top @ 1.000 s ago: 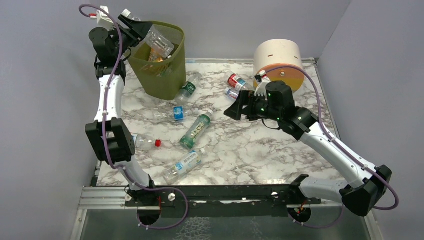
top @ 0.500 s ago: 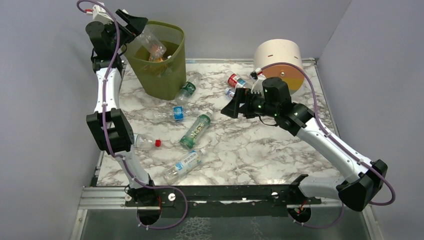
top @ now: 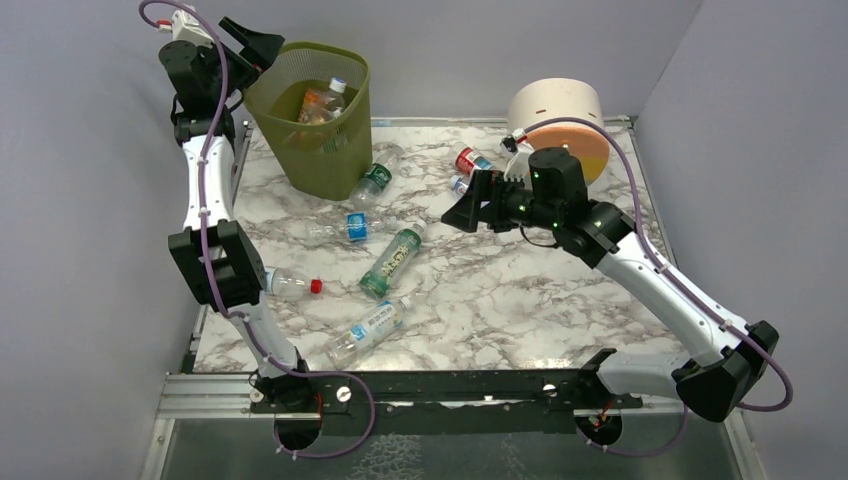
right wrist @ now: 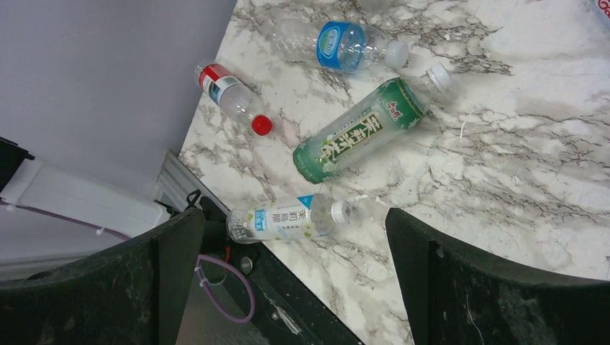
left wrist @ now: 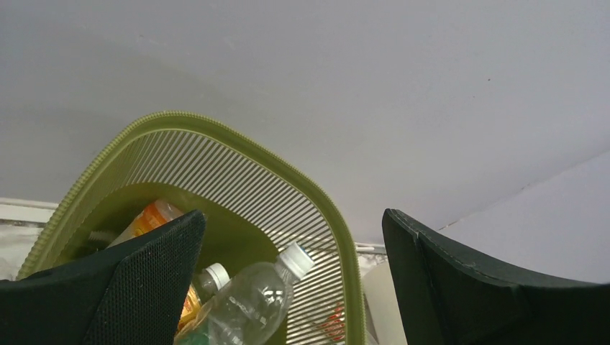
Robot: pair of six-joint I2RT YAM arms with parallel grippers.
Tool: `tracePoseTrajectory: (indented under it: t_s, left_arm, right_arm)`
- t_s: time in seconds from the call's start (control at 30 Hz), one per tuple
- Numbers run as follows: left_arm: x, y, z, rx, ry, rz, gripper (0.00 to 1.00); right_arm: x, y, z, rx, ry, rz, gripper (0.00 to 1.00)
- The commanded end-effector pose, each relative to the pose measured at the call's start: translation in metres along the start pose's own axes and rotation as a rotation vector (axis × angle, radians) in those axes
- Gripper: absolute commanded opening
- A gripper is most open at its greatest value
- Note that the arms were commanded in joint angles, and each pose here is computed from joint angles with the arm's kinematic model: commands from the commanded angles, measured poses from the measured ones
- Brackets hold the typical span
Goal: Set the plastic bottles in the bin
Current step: Place the plastic bottle in the trash bin, then pick up the plastic bottle at the center of the board.
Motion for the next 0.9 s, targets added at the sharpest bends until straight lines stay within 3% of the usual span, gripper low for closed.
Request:
tracePoseTrajectory:
  t_s: [0.0, 0.23, 0.47, 0.7, 0.87]
  left_arm:
    - [-0.045, -0.027, -0.016, -0.048, 0.038, 0.038, 0.99]
    - [-0.081, -0.065, -0.002, -0.002, 0.012, 0.079, 0.99]
    - [-0.106, -0.109, 0.034, 0.085, -0.023, 0.120, 0.99]
    - [-0.121, -0.145, 0.081, 0.186, -0.044, 0.149, 0.99]
    - [-0.101, -0.149, 0.118, 0.264, -0.073, 0.110, 0.99]
  right_arm:
    - [0.009, -0.005, -0.002, 0.025, -0.017, -0.037, 1.00]
    - [0.007, 0.002, -0.011, 0.046, -0.049, -0.011, 1.00]
    - [-0.011, 0.021, -0.030, 0.079, -0.109, 0.129, 0.99]
    - [-0.072, 0.064, -0.023, 0.117, -0.105, 0.307, 0.99]
    - [-0.129, 0.096, -0.012, 0.156, -0.081, 0.387, 1.00]
Point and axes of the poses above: each gripper's point midway between its finger pads, its own y axis out along the fingers, its own x axis along the line the jaws close on, z = x × y, the point moved 5 cm from there along -y, back along the fingers, and after that the axes turned 12 degrees about -y, right-handed, at the moved point
